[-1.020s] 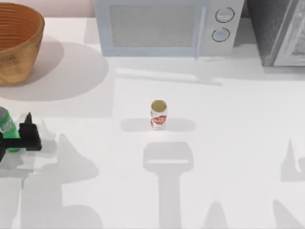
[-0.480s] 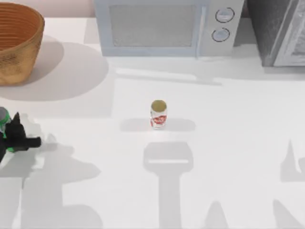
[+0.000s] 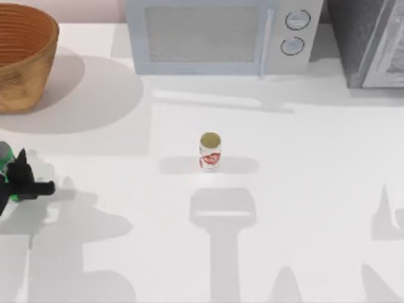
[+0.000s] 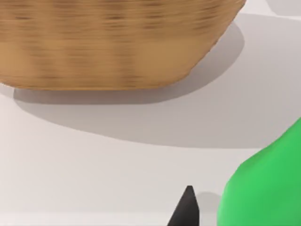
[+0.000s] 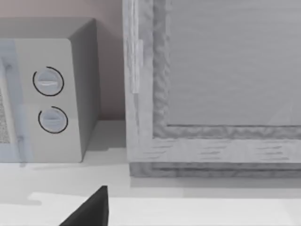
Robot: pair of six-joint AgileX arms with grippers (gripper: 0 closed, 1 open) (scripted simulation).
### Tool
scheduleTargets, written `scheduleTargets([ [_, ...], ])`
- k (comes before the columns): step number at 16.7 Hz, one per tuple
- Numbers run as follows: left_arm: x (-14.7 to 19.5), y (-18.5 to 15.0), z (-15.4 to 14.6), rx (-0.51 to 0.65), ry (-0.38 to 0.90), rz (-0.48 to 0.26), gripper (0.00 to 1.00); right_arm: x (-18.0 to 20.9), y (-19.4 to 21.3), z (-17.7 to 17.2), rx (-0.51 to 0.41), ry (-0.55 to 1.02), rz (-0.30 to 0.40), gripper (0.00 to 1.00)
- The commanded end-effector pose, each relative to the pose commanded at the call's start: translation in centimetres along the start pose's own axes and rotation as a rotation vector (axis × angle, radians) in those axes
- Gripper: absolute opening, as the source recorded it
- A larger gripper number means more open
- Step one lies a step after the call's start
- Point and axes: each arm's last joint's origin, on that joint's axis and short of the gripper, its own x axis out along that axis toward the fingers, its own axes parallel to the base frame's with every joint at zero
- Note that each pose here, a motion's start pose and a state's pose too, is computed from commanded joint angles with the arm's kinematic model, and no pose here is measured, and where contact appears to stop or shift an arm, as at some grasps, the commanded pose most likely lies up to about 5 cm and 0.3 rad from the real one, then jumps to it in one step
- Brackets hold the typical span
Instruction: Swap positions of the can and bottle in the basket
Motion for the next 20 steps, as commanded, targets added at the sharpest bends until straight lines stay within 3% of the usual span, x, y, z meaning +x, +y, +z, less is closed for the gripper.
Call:
scheduleTargets([
  [5,0.0,0.3,0.1,0.003,0.000,0.008,0.00,0.0,0.0,0.0,0.000,0.000,0.000,1.00],
  [10,1.0,4.3,3.8,0.041,-0.056,0.114,0.00,0.0,0.0,0.0,0.000,0.000,0.000,1.00],
  [15,2.0,9.3,14.1,0.105,-0.168,0.192,0.00,0.0,0.0,0.0,0.000,0.000,0.000,1.00],
  [20,2.7,9.5,25.3,0.116,-0.207,0.112,0.00,0.0,0.0,0.0,0.000,0.000,0.000,1.00],
])
